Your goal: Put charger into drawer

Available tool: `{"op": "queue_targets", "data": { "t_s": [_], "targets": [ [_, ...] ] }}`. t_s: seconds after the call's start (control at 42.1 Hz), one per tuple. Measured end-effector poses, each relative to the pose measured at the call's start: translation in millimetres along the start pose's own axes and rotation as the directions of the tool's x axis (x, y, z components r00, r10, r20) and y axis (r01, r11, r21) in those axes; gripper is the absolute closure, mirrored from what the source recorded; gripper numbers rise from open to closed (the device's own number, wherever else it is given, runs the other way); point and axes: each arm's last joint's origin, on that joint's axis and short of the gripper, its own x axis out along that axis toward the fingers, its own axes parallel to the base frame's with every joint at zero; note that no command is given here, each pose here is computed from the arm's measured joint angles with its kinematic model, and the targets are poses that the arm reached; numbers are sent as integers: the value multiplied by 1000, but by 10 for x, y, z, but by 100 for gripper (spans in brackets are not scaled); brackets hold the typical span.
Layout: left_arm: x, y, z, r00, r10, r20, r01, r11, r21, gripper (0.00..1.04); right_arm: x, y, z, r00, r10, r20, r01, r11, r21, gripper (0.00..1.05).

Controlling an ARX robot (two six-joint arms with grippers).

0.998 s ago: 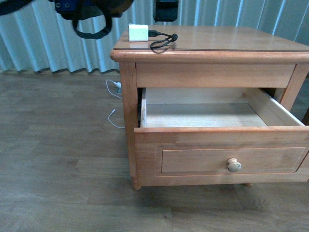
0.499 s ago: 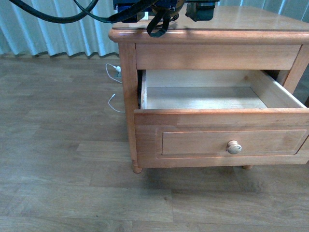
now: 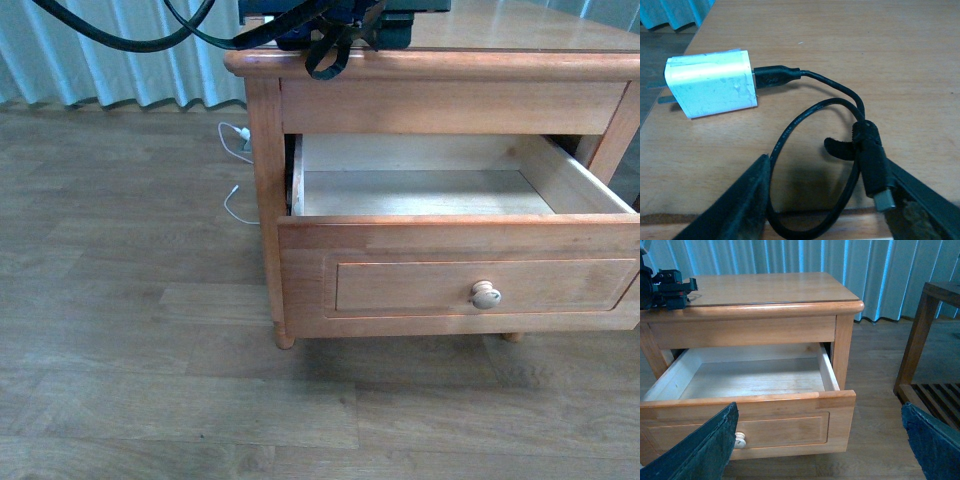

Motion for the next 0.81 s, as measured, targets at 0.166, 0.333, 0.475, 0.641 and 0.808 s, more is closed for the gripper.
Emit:
{"op": "queue_targets", "data": {
  "t_s": [0.166,0.333,0.475,0.641,0.808],
  "targets": [
    [19,35,4,1000,3,-3,-3,1000,-1,80,0,0,0,1000,0,0,0,1000,0,8],
    [-17,78,-29,1000,3,1,-3,1000,-12,100,0,0,-1,1000,0,0,0,1000,0,8],
    [-226,164,4,1000,-21,23,22,999,-39,100,0,0,0,1000,0,0,0,1000,0,8],
    [-480,251,110,997,-45,58,48,997,-65,100,0,0,-1,1000,0,0,0,1000,0,8],
    [-857,352,302,990,-86,112,96,991,-96,100,0,0,-1,1000,0,0,0,1000,0,8]
  ]
}}
